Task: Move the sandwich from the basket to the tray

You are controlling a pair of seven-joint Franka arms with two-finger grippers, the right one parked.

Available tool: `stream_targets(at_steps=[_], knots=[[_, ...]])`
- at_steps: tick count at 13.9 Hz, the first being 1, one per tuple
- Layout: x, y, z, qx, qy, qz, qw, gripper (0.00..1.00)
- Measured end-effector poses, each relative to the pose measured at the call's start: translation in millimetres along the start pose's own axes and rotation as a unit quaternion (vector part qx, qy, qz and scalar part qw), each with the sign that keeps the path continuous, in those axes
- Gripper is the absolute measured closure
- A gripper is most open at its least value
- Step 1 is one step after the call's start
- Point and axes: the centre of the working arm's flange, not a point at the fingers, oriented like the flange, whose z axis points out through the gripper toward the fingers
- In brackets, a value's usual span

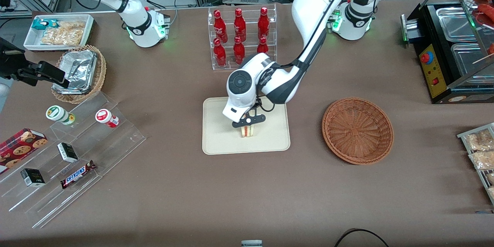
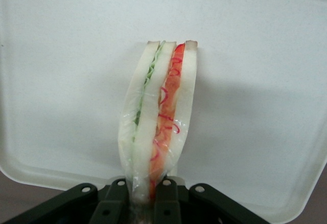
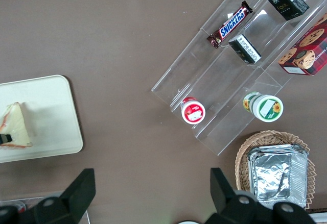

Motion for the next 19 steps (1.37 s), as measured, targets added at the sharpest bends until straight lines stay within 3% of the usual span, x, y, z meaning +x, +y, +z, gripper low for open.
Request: stream_targets(at_steps=[4, 9, 11, 13, 16, 19], knots=[[6, 5, -1, 0.003, 0.003, -0.003, 1.0000, 0.85], [3, 8, -2, 0.006, 0.012, -0.003, 0.9999, 0.41], [2, 11, -19, 0.016, 0.046, 0.015, 0.9987, 0.19], [1, 6, -53, 0.028, 0.063, 0.021, 0.9974, 0.00], [-8, -8, -105, 0.042, 0.063, 0.025, 0.9968, 0.00], [-1, -37, -129, 0.072, 0.052, 0.007, 0.9960, 0.00]])
